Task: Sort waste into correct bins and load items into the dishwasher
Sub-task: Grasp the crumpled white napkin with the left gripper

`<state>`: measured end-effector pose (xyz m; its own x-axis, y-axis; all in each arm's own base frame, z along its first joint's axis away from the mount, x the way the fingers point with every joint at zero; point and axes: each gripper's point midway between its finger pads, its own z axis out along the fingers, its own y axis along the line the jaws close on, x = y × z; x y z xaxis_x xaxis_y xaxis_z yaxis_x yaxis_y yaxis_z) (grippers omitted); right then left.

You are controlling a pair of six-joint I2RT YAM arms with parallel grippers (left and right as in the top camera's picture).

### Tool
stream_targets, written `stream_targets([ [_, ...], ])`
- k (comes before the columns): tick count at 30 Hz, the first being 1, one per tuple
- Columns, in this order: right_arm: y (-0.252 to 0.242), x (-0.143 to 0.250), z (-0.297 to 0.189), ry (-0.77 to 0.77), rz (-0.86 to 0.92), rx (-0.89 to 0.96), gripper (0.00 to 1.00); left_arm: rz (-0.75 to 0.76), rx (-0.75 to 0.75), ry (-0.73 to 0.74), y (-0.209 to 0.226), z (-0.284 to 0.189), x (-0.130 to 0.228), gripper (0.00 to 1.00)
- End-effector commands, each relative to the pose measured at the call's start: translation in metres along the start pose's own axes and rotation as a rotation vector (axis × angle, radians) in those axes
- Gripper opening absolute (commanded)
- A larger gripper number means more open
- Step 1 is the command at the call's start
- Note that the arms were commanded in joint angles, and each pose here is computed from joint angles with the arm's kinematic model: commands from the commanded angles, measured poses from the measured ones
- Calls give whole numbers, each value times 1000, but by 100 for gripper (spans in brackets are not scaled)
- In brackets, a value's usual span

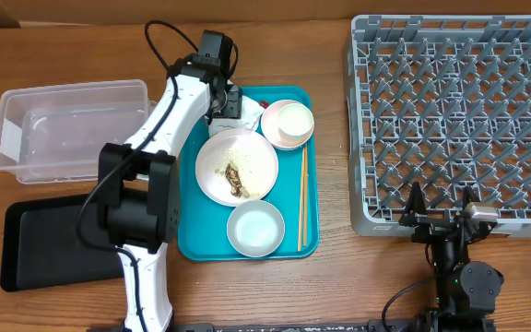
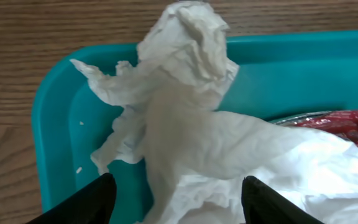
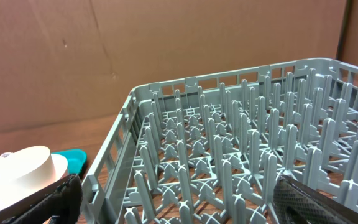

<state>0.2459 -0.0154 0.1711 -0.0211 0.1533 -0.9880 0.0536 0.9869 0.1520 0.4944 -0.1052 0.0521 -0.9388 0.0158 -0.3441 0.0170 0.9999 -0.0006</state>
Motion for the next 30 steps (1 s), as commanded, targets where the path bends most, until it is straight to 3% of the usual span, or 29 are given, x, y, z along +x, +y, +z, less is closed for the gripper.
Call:
stream_targets([
  [1,-2,1,0,-6,-3,6,100,-19,9,-15,6,1,-9,66],
  [12,-2,1,0,-6,-3,6,100,-25,45,33,2,17,1,50],
  [21,-2,1,0,-6,-3,6,100,-26,127,51,-12,9,3,7],
  [30,-2,1,0,-6,-3,6,100,-27,137,10,-11,-51,-14,4],
])
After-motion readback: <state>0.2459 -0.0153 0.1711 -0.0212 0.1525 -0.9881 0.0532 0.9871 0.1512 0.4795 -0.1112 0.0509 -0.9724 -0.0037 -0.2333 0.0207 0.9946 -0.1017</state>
